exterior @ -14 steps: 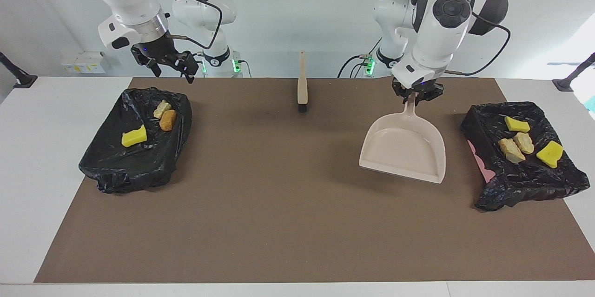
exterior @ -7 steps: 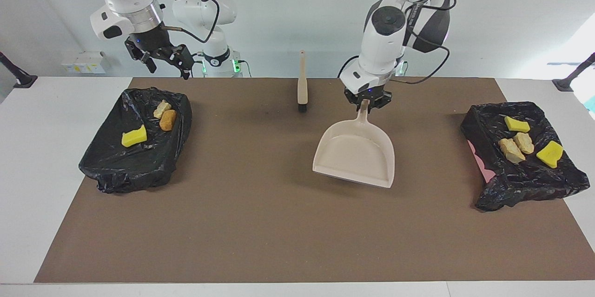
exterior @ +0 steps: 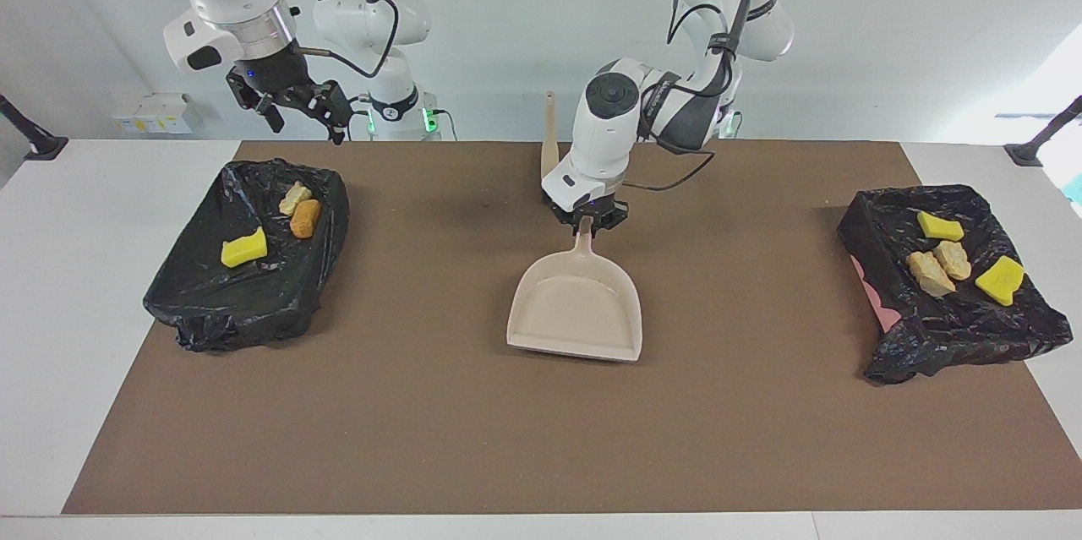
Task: Sweep and dump trash in bin
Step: 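Set the dustpan down on the mat centre with the left gripper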
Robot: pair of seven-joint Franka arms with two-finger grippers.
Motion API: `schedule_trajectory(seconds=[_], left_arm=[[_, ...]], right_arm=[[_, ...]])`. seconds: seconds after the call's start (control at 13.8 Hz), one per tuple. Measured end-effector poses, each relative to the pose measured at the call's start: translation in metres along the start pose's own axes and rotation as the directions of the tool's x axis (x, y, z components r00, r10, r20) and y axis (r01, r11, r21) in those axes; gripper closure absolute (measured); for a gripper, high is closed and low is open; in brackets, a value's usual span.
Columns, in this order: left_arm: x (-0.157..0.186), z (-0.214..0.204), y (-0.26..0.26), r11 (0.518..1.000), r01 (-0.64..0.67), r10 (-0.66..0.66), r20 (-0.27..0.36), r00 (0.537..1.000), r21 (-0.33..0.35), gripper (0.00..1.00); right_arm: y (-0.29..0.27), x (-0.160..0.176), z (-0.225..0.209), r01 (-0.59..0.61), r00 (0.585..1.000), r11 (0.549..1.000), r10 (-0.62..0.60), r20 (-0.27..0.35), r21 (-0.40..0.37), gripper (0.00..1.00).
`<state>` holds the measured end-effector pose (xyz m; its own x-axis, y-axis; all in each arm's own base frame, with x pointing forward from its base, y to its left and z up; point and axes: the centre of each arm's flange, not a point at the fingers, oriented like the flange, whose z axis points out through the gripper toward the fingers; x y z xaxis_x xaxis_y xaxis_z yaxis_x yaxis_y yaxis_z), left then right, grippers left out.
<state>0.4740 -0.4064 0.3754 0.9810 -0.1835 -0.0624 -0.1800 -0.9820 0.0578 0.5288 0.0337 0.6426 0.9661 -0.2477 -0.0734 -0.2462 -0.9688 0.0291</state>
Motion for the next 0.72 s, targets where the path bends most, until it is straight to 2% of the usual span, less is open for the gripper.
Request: schedule_trajectory(seconds=[0.14,0.22,0.43,0.58,0.72], left_arm=[[0.001,0.017,0.012,0.999,0.036,-0.036,-0.011,0.999,-0.014,0.68],[0.005,0.021,0.009,0.996,0.085,-0.085,-0.008,0.996,-0.026,0.62],[0.02,0.015,-0.013,0.986,0.163,-0.163,-0.011,0.987,-0.048,0.29],[0.028,-0.002,-0.028,0.979,0.191,-0.194,-0.034,0.98,-0.064,0.03],[0.04,-0.023,-0.052,0.969,0.23,-0.236,-0.062,0.97,-0.086,0.0]], right_arm=[[0.0,0.0,0.0,0.0,1.0,1.0,0.0,0.0,0.0,0.0],[0.0,0.0,0.0,0.0,1.0,1.0,0.0,-0.001,0.0,0.0],[0.0,0.0,0.0,0.0,1.0,1.0,0.0,-0.001,0.0,0.0],[0.001,0.0,0.0,-0.001,1.0,1.0,0.001,-0.001,0.0,0.0],[0.001,0.0,-0.001,-0.002,1.0,1.0,0.002,-0.001,0.0,0.0]])
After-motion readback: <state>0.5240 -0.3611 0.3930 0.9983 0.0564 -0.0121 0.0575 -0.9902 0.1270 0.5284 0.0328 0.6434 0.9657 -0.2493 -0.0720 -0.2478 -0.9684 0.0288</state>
